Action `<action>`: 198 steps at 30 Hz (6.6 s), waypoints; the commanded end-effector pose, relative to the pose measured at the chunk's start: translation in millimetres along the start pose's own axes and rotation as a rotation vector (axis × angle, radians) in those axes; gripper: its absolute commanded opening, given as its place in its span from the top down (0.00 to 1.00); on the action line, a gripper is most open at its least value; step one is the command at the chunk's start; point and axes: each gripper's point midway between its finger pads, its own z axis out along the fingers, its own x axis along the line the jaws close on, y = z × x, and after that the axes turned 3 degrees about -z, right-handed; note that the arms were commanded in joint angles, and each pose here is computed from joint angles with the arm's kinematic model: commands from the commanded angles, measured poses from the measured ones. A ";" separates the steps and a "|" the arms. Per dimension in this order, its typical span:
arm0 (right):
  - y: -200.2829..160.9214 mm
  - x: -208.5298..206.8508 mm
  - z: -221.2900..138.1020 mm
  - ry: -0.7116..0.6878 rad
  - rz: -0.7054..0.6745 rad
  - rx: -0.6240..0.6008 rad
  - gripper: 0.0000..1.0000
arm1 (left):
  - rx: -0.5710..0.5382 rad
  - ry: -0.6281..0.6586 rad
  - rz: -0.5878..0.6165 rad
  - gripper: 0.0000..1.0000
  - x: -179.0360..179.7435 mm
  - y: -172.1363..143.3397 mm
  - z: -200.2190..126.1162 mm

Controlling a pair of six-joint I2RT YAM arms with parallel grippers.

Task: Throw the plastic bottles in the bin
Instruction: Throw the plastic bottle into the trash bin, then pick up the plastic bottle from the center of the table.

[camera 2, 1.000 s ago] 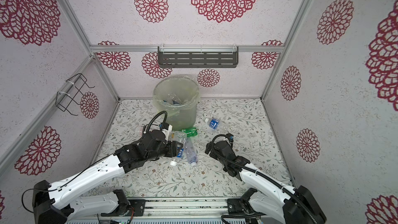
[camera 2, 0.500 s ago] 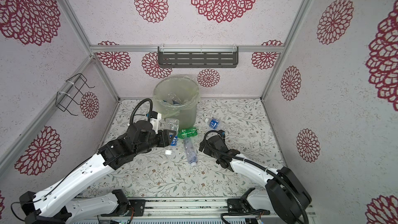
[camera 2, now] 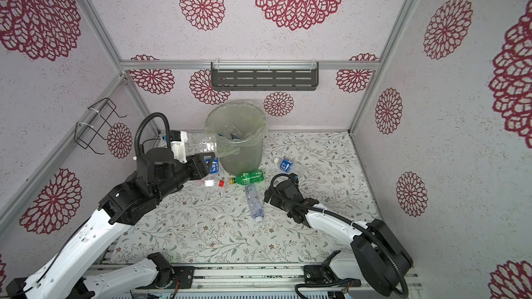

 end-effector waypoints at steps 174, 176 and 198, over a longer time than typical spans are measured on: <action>-60.8 82.3 41.8 -0.082 -0.321 0.215 0.51 | 0.194 0.325 -0.374 0.03 190.5 -134.7 21.0; -57.8 85.3 37.7 -0.071 -0.317 0.204 0.51 | 0.192 0.323 -0.375 0.03 190.0 -134.0 20.8; 4.4 139.2 -46.5 0.141 -0.294 -0.002 0.53 | 0.198 0.329 -0.371 0.03 192.4 -137.3 21.2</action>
